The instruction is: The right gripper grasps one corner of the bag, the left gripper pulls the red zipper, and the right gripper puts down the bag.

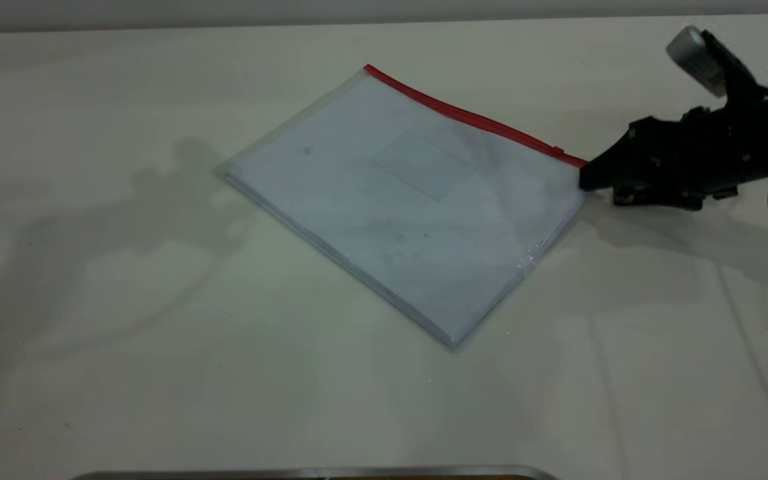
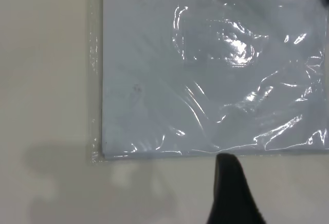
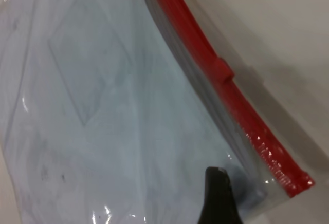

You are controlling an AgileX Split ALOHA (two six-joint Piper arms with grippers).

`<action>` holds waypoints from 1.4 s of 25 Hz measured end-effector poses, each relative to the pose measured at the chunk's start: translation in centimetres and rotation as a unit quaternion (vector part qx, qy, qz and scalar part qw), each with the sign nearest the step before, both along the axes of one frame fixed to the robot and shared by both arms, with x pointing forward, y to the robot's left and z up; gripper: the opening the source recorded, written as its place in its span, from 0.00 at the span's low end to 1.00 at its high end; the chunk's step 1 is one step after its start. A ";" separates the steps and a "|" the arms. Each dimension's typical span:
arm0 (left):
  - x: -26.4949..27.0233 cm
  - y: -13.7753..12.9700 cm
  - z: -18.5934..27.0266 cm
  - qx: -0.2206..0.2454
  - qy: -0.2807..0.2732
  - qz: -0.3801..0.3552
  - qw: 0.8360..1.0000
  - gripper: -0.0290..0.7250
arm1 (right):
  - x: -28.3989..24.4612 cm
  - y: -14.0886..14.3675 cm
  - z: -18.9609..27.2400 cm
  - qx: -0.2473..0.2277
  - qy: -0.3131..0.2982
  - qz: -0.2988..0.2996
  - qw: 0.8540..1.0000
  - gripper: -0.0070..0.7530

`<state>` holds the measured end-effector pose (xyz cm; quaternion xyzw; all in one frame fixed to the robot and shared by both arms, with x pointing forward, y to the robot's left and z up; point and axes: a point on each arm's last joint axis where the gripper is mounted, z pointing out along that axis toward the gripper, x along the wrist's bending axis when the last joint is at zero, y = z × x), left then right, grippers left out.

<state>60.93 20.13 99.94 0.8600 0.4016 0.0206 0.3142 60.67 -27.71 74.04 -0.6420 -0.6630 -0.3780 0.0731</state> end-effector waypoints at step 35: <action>2.8 -8.5 -7.8 0.019 -0.061 -0.243 0.968 0.72 | 6.0 12.8 7.8 -0.014 -0.101 0.472 0.876 0.05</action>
